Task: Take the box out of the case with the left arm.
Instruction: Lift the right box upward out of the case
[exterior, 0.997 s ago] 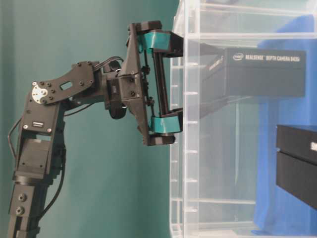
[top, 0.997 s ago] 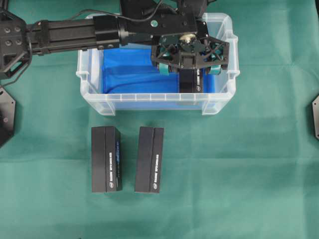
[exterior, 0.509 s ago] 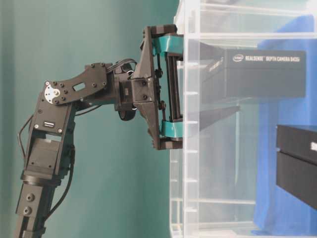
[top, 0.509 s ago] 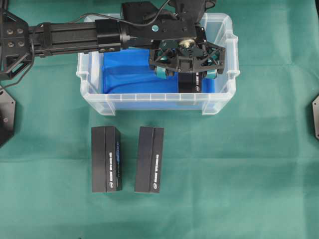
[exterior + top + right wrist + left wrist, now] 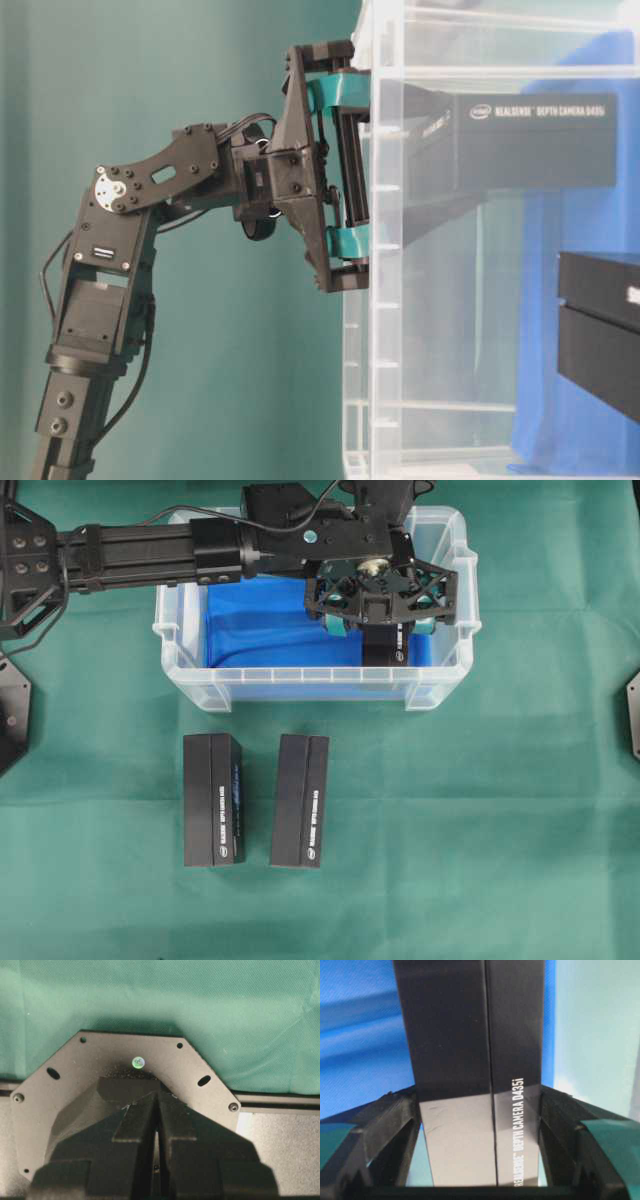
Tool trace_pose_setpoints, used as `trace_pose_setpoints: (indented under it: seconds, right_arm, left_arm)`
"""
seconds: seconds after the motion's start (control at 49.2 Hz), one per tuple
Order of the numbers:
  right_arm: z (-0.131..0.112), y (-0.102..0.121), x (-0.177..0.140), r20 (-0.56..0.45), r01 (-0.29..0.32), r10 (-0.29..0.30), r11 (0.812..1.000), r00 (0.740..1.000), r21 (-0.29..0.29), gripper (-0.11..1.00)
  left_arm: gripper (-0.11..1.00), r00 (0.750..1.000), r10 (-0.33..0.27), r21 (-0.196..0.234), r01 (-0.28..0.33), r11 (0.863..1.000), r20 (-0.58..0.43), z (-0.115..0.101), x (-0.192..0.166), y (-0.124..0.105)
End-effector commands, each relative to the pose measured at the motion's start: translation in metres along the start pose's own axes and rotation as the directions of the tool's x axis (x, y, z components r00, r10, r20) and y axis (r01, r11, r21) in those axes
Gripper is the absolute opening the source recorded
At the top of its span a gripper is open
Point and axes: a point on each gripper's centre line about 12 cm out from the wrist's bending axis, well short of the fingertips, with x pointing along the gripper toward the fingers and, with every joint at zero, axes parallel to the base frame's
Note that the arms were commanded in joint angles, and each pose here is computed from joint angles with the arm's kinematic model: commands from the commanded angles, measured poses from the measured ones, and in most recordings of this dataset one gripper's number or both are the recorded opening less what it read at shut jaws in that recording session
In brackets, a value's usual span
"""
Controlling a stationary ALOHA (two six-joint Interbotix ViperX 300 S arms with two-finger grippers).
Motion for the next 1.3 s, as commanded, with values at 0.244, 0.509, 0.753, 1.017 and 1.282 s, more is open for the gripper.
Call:
trace_pose_setpoints:
  seconds: [0.244,0.509,0.753,1.017,1.282]
  right_arm:
    - [0.004,0.000,-0.007,0.020,-0.003,0.003,1.000,1.000,0.003,0.01]
    - [0.004,0.000,-0.007,0.020,-0.003,0.003,1.000,1.000,0.003,0.01]
    - [0.004,0.000,-0.007,0.020,-0.003,0.003,1.000,1.000,0.003,0.01]
    - [0.004,0.000,-0.007,0.020,-0.003,0.003,1.000,1.000,0.003,0.01]
    - [0.004,0.000,-0.007,0.021,-0.003,0.003,1.000,1.000,0.003,0.01]
  left_arm:
    - [0.61,0.999,-0.040,-0.006,0.040,0.999,0.015,0.006,-0.017,-0.002]
    - [0.61,0.999,-0.037,-0.004,0.037,0.999,0.013,0.004,-0.018,-0.002]
    - [0.61,0.999,-0.031,-0.001,0.031,1.000,0.009,0.004,-0.020,-0.002]
    - [0.61,1.000,-0.022,-0.002,0.022,1.000,0.007,0.005,-0.042,-0.003]
    - [0.61,0.999,-0.034,0.002,0.034,0.999,0.009,0.003,-0.080,-0.009]
